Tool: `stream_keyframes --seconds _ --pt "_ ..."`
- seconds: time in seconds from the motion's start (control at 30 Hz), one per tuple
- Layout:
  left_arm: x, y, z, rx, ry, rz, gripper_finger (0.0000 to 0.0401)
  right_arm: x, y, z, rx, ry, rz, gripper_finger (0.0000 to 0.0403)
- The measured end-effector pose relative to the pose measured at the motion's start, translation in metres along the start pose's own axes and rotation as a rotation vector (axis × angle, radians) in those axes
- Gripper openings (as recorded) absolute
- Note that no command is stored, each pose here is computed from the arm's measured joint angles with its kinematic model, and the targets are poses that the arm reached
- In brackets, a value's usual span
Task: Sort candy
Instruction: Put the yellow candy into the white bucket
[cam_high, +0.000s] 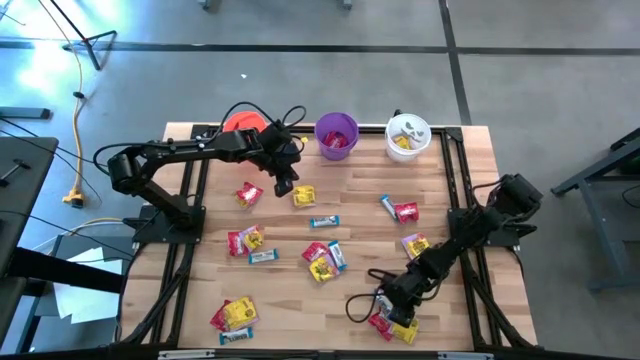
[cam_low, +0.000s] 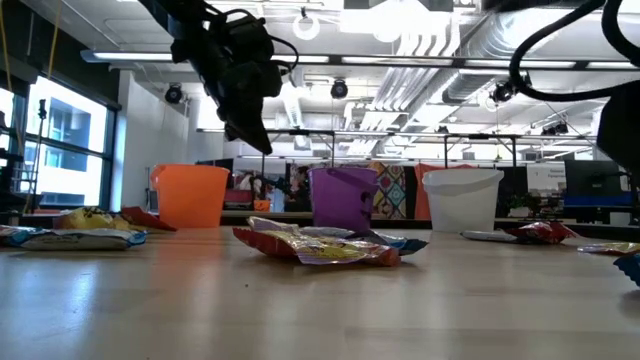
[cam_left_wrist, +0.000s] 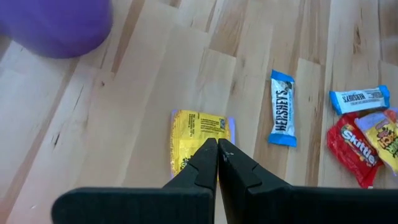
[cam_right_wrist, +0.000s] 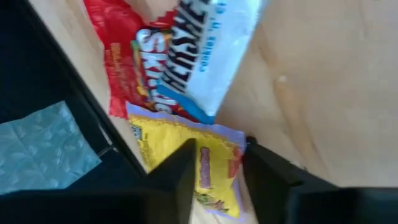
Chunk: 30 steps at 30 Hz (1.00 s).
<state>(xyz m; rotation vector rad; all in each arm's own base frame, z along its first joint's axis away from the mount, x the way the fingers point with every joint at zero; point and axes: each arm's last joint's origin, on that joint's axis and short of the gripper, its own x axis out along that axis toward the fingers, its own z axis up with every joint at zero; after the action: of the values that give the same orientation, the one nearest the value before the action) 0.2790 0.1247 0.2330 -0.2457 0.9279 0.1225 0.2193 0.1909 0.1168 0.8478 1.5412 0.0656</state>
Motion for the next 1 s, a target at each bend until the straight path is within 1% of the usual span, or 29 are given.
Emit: stream_keyframes --seconds 0.13,0.2,0.37,0.53,0.63,0.73,0.9,1.0 --pt "0.0 0.0 -0.001 0.006 0.007 0.0 0.0 0.0 -0.002 0.0 -0.006 -0.001 -0.018 0.0032" --pt "0.0 0.0 -0.001 0.007 0.007 0.0 0.0 0.0 -0.002 -0.001 -0.008 -0.002 -0.015 0.0009" --pt "0.0 0.0 -0.001 0.015 0.007 0.0 0.0 -0.014 0.0 0.001 -0.004 -0.018 0.012 0.0009" --pt "0.0 0.0 -0.001 0.031 0.006 0.0 0.0 -0.05 0.006 -0.003 0.041 -0.099 0.072 0.0002" --pt "0.0 0.0 0.0 0.031 0.004 0.0 0.0 -0.077 0.006 -0.005 0.093 -0.209 0.101 0.0001" --pt "0.0 0.0 0.0 0.032 0.002 0.0 0.0 -0.103 -0.001 -0.005 0.157 -0.321 0.1 0.0001" --pt "0.0 0.0 0.001 0.035 -0.013 0.002 0.0 -0.143 -0.024 0.004 0.248 -0.53 0.043 0.0" --pt "0.0 0.0 0.003 0.033 -0.029 0.004 0.0 -0.167 -0.04 0.015 0.294 -0.68 0.007 0.0"
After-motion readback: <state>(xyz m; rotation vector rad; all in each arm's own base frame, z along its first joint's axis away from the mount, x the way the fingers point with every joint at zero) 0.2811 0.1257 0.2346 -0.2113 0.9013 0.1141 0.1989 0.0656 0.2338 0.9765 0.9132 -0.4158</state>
